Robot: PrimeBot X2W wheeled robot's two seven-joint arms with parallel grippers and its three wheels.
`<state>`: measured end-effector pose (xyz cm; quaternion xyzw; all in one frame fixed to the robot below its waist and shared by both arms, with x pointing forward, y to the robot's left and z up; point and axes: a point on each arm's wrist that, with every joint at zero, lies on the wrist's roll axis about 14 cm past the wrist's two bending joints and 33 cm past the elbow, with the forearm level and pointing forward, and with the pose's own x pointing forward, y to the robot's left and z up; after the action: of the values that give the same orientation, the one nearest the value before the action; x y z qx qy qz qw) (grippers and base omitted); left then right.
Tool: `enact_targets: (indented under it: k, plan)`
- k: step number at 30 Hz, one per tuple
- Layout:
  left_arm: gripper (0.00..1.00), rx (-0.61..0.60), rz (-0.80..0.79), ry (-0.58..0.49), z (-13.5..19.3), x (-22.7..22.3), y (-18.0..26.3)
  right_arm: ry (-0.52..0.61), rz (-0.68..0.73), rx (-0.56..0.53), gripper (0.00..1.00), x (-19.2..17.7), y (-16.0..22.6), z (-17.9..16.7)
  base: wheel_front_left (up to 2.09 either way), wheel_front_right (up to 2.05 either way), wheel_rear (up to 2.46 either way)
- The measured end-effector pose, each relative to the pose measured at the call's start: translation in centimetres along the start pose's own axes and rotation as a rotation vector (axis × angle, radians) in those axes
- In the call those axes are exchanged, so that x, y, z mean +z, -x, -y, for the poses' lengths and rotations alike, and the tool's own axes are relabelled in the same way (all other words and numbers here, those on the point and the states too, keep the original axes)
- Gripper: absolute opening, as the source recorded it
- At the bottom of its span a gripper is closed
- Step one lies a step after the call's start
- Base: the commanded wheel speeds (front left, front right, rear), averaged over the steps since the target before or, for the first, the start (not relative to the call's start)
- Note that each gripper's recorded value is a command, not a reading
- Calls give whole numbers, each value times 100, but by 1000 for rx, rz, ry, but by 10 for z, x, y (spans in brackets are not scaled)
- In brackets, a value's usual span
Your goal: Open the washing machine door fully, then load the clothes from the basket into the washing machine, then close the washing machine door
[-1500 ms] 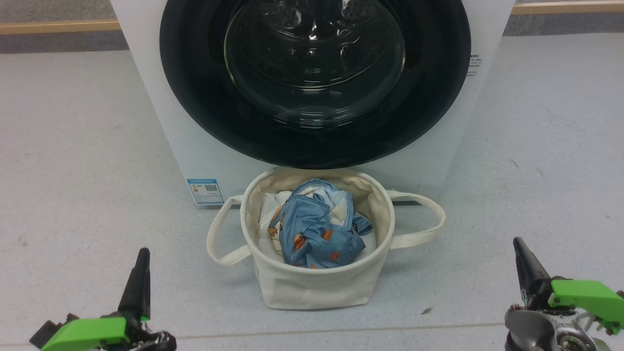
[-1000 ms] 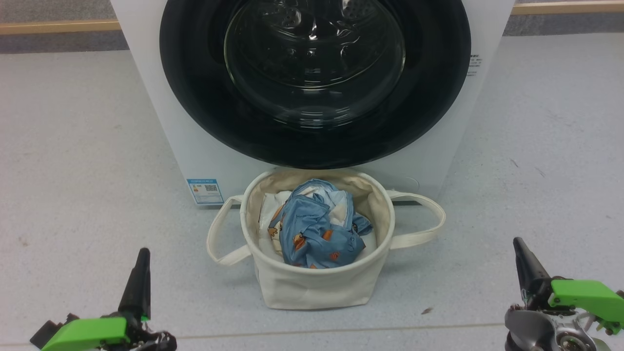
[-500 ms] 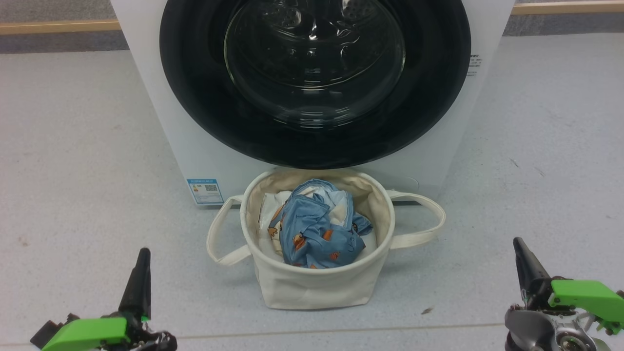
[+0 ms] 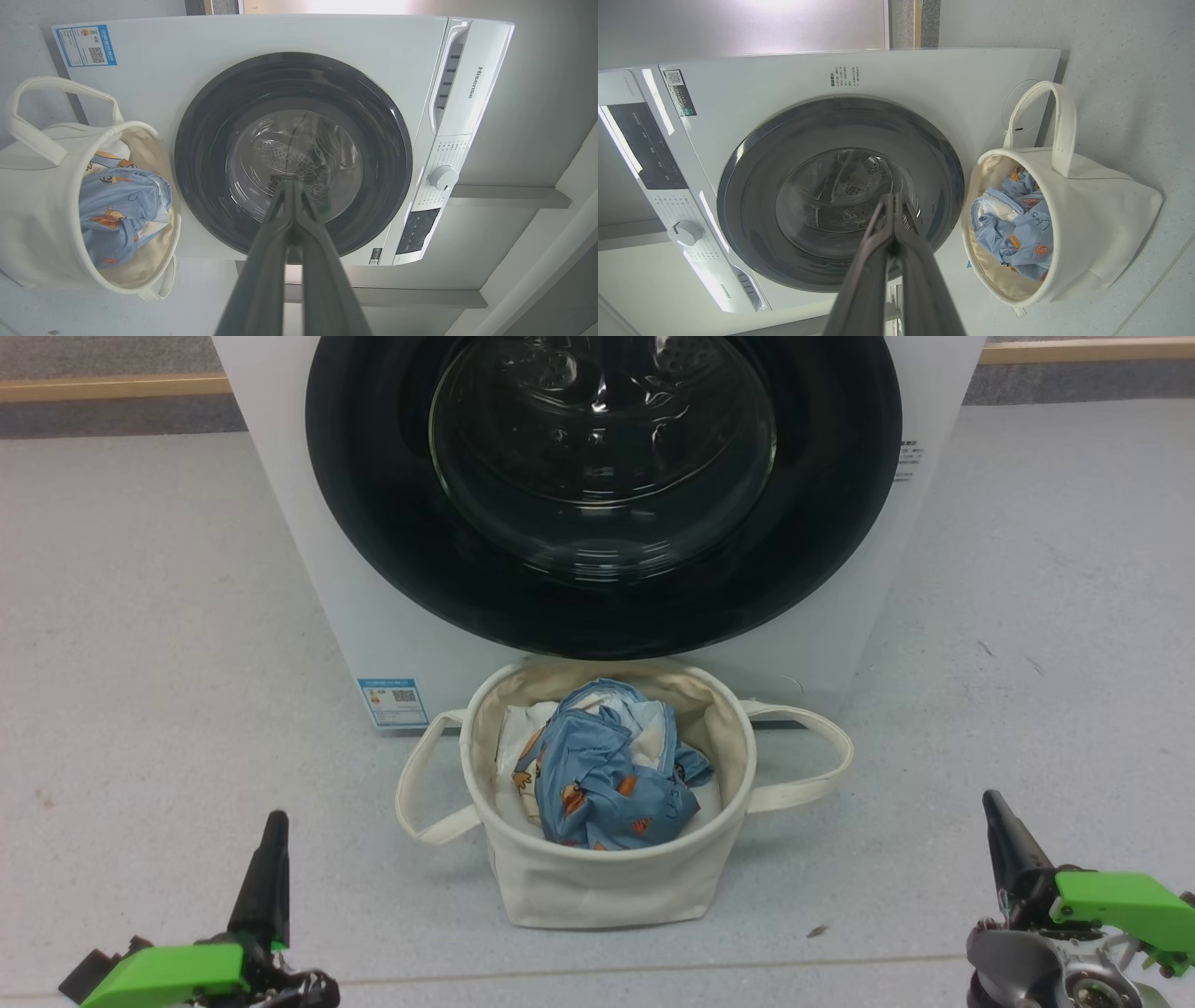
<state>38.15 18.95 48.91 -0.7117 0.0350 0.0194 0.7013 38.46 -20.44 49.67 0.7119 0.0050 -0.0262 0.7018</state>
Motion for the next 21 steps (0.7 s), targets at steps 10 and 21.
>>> enact_targets:
  k: [10, 21]
  plan:
    - [0, 0, 0, 0, 0, 0, 0, 0, 0, 0, 0, 0, 0, 0, 0, 0, 0]
    - [0, 0, 0, 0, 0, 0, 0, 0, 0, 0, 0, 0, 0, 0, 0, 0, 0]
